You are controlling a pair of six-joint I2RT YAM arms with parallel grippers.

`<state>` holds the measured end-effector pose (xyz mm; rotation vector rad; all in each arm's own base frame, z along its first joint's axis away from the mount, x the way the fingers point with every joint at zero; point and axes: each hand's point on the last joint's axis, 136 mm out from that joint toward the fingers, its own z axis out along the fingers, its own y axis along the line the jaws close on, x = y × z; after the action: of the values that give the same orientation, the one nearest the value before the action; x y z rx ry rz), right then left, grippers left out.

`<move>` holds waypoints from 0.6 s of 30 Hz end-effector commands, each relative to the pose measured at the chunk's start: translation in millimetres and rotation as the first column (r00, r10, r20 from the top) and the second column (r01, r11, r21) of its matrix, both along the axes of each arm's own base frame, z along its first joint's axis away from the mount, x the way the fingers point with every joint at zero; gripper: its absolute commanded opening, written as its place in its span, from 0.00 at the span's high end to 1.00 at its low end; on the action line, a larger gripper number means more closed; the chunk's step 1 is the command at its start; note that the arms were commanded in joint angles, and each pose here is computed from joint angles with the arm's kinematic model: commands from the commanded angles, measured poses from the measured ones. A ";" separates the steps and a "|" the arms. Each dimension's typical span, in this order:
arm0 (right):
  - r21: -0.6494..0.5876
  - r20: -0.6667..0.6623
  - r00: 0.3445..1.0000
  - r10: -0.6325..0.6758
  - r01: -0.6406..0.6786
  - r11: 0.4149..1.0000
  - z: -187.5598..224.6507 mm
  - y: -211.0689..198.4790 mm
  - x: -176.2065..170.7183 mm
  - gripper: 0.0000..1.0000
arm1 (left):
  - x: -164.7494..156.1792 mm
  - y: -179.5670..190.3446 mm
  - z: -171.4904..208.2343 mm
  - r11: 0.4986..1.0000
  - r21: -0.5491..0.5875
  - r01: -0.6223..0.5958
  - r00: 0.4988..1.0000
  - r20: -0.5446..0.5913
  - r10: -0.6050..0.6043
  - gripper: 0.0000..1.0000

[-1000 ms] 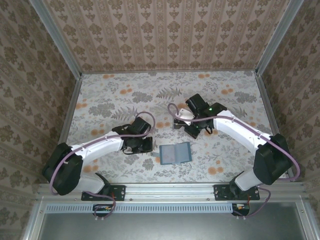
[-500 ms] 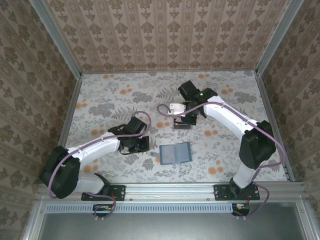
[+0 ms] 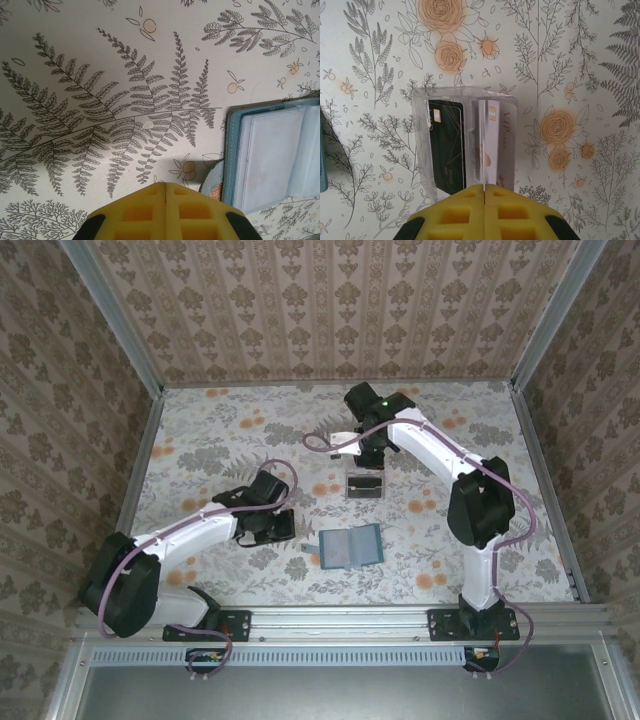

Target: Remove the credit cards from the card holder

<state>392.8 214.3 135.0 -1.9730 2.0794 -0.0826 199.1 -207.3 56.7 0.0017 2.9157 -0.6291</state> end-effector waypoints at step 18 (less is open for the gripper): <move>-0.067 -0.162 0.987 0.022 -0.034 0.997 -37.6 -7.0 -0.4 1.00 | -1.0 9.4 -2.9 1.000 -0.005 0.003 1.000 -0.021 -0.004 0.97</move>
<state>398.0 206.5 99.9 -2.0706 2.1736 -0.0492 204.0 -201.4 56.8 -0.0200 2.9155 -0.6409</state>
